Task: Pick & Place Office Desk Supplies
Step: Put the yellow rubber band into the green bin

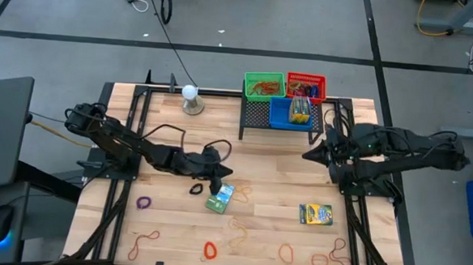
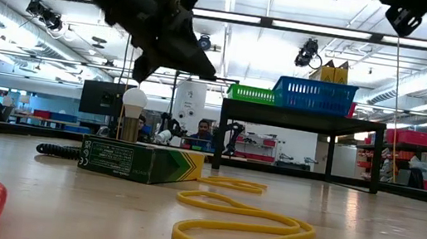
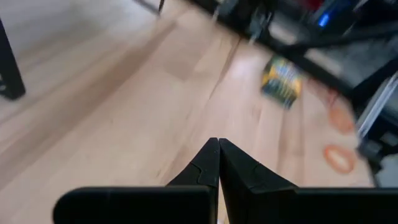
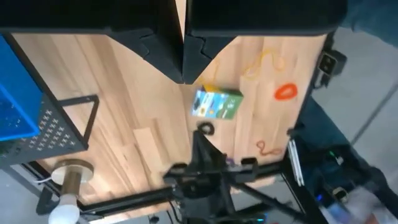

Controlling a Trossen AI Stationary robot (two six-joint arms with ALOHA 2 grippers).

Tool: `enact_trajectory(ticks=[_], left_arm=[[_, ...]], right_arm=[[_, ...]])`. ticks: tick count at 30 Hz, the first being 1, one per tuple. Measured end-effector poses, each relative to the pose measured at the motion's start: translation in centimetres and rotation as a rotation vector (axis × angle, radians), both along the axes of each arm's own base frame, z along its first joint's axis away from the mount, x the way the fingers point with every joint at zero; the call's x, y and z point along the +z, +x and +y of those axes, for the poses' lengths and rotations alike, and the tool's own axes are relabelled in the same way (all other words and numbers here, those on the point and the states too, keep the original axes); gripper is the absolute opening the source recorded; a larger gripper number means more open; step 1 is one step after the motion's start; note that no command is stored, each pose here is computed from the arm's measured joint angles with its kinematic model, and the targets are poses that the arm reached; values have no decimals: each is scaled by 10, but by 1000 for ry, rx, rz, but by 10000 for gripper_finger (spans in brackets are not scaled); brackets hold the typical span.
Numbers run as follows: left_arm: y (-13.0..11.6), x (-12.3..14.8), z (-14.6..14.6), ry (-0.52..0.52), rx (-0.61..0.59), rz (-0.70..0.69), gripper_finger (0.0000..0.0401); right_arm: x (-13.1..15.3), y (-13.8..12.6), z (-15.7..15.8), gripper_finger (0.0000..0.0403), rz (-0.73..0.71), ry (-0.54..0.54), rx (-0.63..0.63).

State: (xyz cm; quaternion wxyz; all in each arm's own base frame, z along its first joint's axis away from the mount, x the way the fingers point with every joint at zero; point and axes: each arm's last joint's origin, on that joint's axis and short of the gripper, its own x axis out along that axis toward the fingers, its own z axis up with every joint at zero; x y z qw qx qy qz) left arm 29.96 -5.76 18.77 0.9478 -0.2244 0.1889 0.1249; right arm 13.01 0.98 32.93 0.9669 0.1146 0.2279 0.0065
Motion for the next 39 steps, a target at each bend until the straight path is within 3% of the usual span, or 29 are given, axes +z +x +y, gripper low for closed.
enact_trajectory(ticks=[5, 10, 16, 25, 32, 39], left_arm=[[15, 15, -8, 44, -13, 199, 9], [43, 22, -14, 42, -105, 329, 18], [79, 10, -24, 149, -198, 541, 65], [129, -14, -31, 171, -299, 650, 135], [137, -20, -30, 178, -283, 740, 168], [133, -21, -29, 180, -263, 790, 171]], right_arm=[[-5, -3, 7, 9, 51, -50, -13], [-4, -3, 10, 9, 41, -54, -38], [-4, -3, 10, 9, 39, -54, -36], [-4, -3, 10, 9, 38, -51, -37], [-4, -3, 10, 9, 39, -49, -33], [-4, -3, 10, 9, 39, -49, -32]])
